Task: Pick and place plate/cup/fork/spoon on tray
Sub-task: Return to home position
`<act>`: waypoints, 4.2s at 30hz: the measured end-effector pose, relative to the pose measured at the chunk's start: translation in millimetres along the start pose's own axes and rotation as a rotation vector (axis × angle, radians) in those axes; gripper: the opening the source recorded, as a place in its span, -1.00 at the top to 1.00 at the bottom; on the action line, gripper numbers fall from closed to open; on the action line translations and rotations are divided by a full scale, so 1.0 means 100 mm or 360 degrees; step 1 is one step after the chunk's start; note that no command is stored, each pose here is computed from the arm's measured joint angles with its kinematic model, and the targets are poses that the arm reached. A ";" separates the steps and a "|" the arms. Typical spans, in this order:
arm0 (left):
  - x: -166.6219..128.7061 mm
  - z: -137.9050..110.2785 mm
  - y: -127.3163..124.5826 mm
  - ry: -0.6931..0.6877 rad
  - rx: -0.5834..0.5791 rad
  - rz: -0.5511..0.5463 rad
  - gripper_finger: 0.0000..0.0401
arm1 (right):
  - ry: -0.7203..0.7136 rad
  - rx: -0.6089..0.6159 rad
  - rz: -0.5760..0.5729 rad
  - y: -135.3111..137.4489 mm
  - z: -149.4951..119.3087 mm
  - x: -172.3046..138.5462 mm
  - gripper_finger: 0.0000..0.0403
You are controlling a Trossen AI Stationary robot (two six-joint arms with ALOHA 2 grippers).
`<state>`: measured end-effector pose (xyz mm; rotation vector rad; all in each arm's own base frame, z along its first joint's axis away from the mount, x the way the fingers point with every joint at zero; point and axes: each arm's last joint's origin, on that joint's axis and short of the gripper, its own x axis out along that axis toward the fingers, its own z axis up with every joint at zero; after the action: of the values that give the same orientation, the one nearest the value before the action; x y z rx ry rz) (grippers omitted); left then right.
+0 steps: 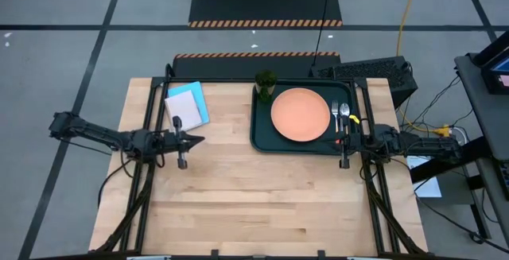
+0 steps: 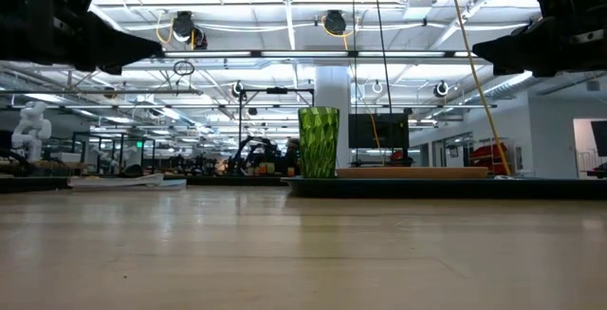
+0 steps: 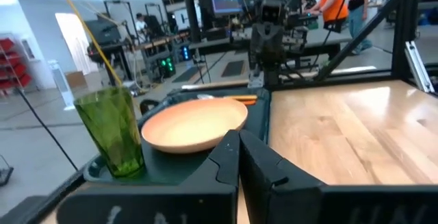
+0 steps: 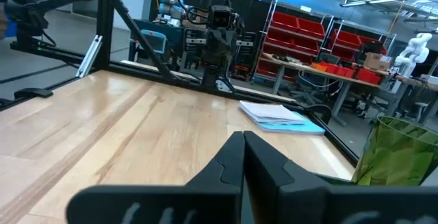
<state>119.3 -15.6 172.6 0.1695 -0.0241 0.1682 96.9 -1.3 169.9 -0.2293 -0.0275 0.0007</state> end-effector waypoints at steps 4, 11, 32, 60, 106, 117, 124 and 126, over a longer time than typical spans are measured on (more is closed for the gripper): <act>-0.05 0.04 0.03 -0.0064 0.0033 0.0013 0.97 | -0.0001 0.0000 0.0000 0.00 0.00 0.00 1.00; -0.13 0.06 0.06 -0.0103 0.0068 -0.0008 0.98 | -0.0003 0.0000 -0.0001 0.00 0.00 0.00 1.00; -0.19 -0.03 0.21 -0.0039 0.0022 -0.0018 0.98 | -0.0001 0.0000 0.0000 0.00 0.00 0.00 1.00; -0.19 -0.03 0.22 -0.0068 -0.0005 -0.0104 0.94 | 0.0002 0.0000 0.0000 0.00 0.00 0.00 1.00; -0.19 -0.02 0.22 -0.0076 -0.0005 -0.0099 0.94 | 0.0003 -0.0001 0.0001 0.00 0.00 0.00 1.00; -0.19 -0.02 0.22 -0.0075 -0.0037 -0.0100 0.94 | 0.0003 0.0000 0.0001 0.00 0.00 0.00 1.00; -0.19 -0.02 0.22 -0.0075 -0.0039 -0.0100 0.94 | 0.0003 0.0000 0.0001 0.00 0.00 0.00 1.00; -0.19 -0.02 0.22 -0.0075 -0.0039 -0.0100 0.94 | 0.0002 0.0000 0.0001 0.00 0.00 0.00 1.00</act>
<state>97.1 3.1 173.3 0.1497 -0.0679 0.1009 96.9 -1.3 169.7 -0.2293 -0.0259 0.0009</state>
